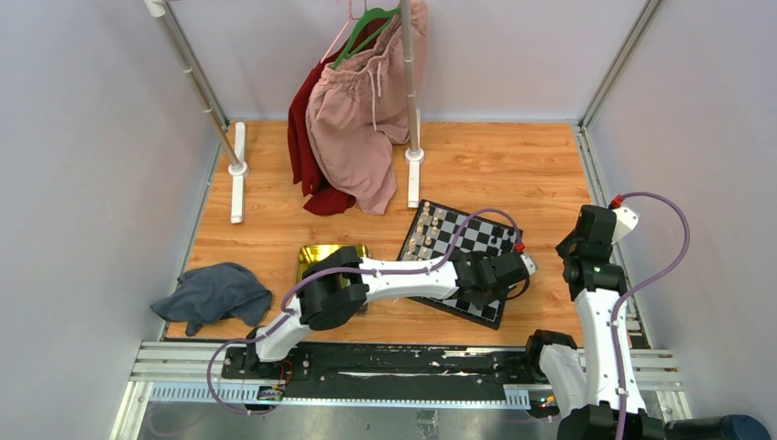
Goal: Set up the chess pieces on the board
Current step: Place the chess piece on the chessboard, then adjust the chess piece on the chessboard.
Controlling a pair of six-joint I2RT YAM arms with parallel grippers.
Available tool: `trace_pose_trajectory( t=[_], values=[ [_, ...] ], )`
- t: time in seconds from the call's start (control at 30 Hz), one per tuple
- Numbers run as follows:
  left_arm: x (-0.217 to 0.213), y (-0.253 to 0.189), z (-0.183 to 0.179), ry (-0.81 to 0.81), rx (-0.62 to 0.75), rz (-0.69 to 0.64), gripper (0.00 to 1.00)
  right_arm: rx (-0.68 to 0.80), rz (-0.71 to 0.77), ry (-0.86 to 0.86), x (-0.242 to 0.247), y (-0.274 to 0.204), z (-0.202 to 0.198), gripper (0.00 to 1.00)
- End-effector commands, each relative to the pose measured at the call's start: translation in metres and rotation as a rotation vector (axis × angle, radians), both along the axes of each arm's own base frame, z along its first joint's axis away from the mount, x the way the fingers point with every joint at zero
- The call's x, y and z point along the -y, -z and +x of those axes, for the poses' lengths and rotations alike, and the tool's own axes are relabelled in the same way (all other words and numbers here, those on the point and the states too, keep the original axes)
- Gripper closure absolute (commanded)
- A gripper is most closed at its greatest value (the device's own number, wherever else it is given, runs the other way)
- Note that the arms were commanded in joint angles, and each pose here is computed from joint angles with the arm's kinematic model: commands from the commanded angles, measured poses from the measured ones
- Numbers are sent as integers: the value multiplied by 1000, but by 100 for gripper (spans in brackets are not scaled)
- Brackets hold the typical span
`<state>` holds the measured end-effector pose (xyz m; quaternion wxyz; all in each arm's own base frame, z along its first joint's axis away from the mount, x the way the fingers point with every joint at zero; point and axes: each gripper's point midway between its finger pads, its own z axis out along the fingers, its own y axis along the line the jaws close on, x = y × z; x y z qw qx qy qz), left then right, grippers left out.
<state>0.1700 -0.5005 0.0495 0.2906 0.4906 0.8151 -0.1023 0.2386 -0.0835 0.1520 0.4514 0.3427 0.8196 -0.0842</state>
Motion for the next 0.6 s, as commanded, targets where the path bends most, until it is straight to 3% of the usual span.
trace_pose_trajectory(
  t=[0.0, 0.4, 0.57],
  values=[
    [-3, -20, -3, 0, 23, -10, 60, -17, -12, 11, 4, 1, -4, 77],
    [-29, -44, -18, -35, -37, -44, 60, -10, -4, 7, 2, 1, -3, 77],
    [-49, -56, -14, -70, 8, -46, 62, -7, -2, 5, 2, 0, -2, 77]
  ],
)
